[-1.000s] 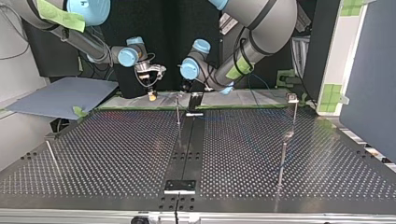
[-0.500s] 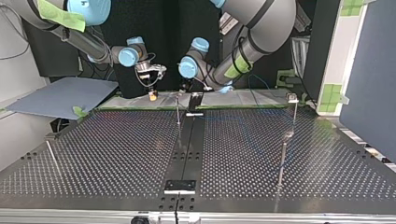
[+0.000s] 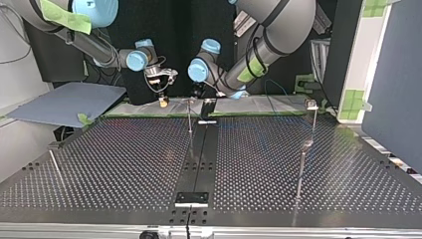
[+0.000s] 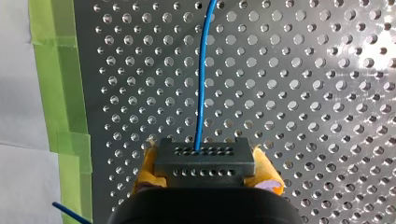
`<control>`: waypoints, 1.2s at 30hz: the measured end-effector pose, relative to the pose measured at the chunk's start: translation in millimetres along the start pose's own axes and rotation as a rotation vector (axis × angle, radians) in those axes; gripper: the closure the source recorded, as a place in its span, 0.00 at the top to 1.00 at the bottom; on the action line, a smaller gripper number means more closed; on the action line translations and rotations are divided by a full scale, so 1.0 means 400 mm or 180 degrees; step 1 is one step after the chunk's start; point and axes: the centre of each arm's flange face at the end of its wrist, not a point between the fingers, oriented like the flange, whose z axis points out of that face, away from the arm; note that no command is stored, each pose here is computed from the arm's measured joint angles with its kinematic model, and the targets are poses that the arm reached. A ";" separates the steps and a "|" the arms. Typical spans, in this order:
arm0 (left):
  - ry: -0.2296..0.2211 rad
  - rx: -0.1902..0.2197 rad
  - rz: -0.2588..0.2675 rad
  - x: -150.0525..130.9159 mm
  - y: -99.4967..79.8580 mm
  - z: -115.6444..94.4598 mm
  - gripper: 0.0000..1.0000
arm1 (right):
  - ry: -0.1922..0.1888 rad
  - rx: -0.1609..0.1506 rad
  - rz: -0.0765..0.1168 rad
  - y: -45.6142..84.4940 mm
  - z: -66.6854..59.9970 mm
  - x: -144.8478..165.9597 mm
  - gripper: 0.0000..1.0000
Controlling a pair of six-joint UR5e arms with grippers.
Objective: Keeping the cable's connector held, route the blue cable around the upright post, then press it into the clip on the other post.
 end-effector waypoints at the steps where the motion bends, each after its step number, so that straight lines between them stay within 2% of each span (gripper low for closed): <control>1: 0.0001 -0.0011 0.0000 0.000 0.000 0.000 1.00 | 0.0001 0.0000 0.0000 0.000 0.000 0.000 0.00; 17: 0.0010 -0.0030 0.0009 0.000 -0.006 -0.005 1.00 | -0.0022 0.0035 -0.0012 -0.004 -0.002 -0.006 0.00; 20: 0.0017 -0.0054 0.0007 0.001 -0.009 -0.008 1.00 | -0.0087 0.0046 -0.0052 -0.011 -0.009 -0.014 0.00; 25: 0.0045 -0.0094 0.0017 0.001 -0.020 -0.017 1.00 | -0.0279 0.0073 -0.0166 -0.028 -0.044 -0.046 0.00; 27: 0.0078 -0.0109 0.0021 0.005 -0.023 -0.023 1.00 | -0.0316 0.0082 -0.0222 -0.034 -0.061 -0.057 0.00; 30: 0.0129 -0.0131 0.0028 0.016 -0.024 -0.034 1.00 | -0.0333 0.0083 -0.0275 -0.037 -0.083 -0.071 0.00; 36: 0.0128 -0.0200 -0.0045 0.010 0.001 -0.067 1.00 | -0.0353 0.0090 -0.0305 -0.038 -0.111 -0.087 0.00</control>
